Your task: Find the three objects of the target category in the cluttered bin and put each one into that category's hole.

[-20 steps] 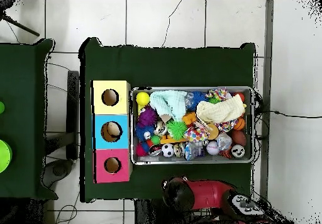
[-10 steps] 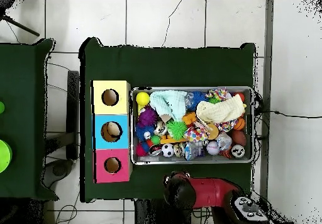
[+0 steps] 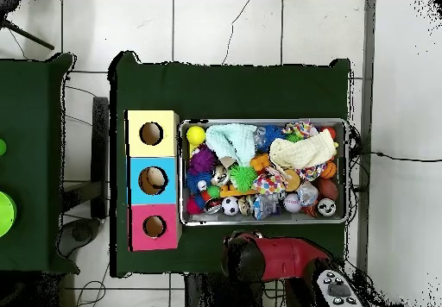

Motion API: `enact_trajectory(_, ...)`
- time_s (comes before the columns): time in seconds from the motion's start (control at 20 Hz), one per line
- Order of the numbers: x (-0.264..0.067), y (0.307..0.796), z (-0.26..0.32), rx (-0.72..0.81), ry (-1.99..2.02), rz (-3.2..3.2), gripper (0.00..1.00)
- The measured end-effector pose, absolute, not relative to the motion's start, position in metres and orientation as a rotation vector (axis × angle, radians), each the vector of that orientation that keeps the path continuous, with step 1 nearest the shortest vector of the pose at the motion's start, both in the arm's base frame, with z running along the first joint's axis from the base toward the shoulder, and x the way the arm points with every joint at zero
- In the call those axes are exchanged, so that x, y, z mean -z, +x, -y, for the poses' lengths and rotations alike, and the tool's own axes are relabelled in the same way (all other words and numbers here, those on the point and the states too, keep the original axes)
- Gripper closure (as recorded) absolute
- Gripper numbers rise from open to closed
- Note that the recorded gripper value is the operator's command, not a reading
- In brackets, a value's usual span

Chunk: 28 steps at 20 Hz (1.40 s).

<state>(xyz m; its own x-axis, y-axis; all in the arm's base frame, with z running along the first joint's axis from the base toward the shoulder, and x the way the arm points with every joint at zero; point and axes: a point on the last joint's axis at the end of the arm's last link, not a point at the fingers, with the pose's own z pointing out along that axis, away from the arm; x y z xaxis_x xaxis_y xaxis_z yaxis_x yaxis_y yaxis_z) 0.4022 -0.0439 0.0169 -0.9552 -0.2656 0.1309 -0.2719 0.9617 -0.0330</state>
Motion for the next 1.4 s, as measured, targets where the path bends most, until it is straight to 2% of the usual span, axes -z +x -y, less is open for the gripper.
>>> enact_trajectory(0.95,-0.019,0.435,0.060,-0.131,0.398,3.033,0.00)
enact_trajectory(1.4,-0.016,0.434,0.061,-0.116,0.364,3.022,0.00)
